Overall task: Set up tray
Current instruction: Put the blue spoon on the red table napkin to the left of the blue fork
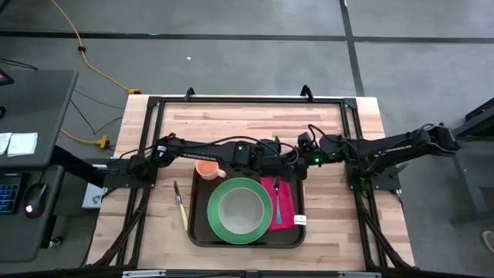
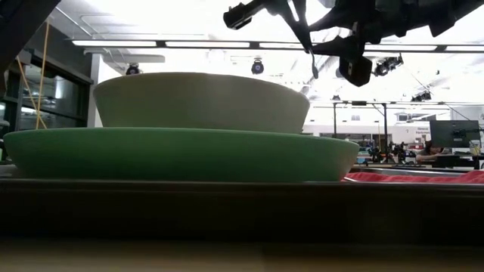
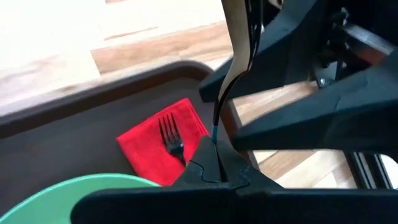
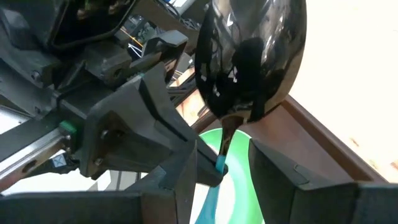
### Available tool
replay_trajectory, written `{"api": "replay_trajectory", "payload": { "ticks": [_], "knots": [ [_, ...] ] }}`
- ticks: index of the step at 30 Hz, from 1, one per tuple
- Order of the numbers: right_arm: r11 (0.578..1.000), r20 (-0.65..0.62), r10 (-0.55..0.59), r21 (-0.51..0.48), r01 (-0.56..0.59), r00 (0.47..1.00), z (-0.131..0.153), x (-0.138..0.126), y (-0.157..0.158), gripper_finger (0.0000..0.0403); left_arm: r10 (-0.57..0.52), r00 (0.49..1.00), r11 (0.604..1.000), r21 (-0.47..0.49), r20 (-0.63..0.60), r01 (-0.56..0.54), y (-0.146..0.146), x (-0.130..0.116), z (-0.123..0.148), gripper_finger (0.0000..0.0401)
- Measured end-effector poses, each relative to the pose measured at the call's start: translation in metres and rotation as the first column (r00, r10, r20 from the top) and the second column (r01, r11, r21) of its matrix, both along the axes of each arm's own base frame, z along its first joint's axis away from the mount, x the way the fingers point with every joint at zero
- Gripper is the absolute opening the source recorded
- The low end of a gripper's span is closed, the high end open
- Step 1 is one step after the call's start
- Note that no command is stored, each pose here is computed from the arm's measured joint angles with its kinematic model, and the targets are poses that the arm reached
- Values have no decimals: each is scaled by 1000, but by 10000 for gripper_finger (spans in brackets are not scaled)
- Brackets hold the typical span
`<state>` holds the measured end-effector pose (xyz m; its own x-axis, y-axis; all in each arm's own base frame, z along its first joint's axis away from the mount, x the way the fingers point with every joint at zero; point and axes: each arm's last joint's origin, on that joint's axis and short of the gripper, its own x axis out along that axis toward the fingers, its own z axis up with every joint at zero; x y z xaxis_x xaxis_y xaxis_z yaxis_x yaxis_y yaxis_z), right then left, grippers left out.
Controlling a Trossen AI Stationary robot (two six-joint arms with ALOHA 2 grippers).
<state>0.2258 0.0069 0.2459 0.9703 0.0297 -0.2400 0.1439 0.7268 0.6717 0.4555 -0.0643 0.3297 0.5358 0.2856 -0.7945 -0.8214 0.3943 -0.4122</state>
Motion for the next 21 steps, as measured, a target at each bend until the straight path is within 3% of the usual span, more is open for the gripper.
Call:
{"api": "replay_trajectory", "payload": {
  "ticks": [21],
  "knots": [
    [995, 8, 103, -17, -103, 995, -1, 3, -2, 122, -52, 999, 998, -20, -8, 52, -2, 1, 0, 3]
  ]
}}
